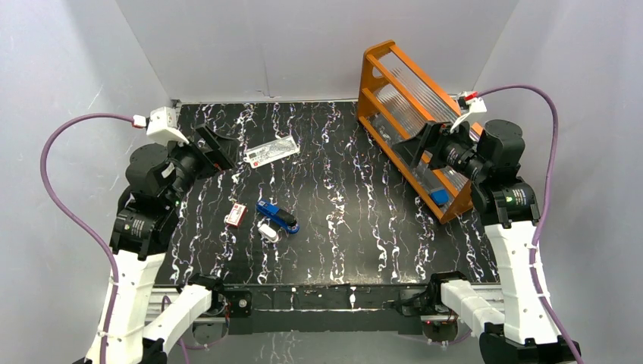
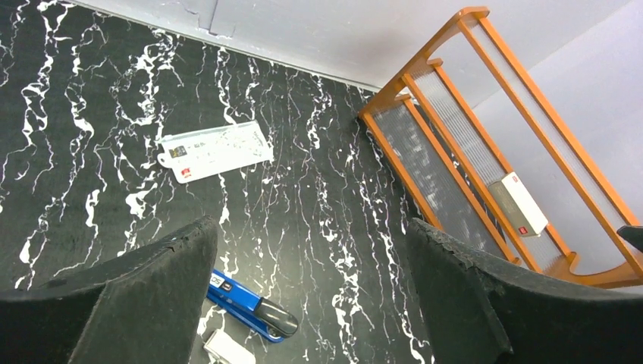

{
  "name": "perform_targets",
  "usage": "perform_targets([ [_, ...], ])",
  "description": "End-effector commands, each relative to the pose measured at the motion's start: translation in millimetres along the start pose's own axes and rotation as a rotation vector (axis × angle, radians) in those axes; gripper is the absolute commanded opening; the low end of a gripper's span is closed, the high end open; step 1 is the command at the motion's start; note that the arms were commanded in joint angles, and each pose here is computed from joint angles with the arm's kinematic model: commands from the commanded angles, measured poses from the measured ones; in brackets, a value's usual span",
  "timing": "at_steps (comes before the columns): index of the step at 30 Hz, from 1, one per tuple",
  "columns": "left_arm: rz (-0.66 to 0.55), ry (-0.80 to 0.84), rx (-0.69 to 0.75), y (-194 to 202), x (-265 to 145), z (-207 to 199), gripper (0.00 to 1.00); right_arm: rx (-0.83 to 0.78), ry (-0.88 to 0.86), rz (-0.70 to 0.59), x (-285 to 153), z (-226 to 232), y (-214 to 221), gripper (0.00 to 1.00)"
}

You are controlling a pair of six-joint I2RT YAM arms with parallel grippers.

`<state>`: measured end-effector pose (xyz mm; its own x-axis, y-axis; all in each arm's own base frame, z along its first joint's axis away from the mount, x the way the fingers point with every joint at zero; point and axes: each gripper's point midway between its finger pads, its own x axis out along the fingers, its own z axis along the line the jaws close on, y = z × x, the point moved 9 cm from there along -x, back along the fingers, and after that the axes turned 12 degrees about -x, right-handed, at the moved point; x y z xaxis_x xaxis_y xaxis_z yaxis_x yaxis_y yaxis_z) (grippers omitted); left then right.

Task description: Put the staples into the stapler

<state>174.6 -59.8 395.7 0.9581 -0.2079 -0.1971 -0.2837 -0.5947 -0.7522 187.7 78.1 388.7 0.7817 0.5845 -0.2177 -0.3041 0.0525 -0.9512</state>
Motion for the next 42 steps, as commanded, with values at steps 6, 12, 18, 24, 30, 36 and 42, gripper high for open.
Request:
perform_targets([
  [6,0.108,-0.016,0.002,23,5,13,0.91,0.021,-0.025,0.014,2,-1,16,0.99],
  [12,0.235,0.014,-0.032,52,22,25,0.92,-0.029,-0.126,0.054,15,-5,33,0.99],
  [18,0.317,0.087,-0.070,81,44,36,0.91,-0.061,-0.189,0.094,39,12,40,0.98],
  [24,0.369,-0.082,-0.146,109,60,64,0.92,-0.157,-0.182,0.245,84,79,70,0.90],
  [30,0.377,-0.281,-0.248,123,58,83,0.90,-0.297,-0.142,0.386,131,119,115,0.89],
  [36,0.292,-0.485,-0.313,129,32,103,0.86,-0.392,-0.238,0.450,164,169,156,0.82],
  [42,0.230,-0.580,-0.363,136,6,117,0.87,-0.408,-0.259,0.534,185,196,193,0.77],
])
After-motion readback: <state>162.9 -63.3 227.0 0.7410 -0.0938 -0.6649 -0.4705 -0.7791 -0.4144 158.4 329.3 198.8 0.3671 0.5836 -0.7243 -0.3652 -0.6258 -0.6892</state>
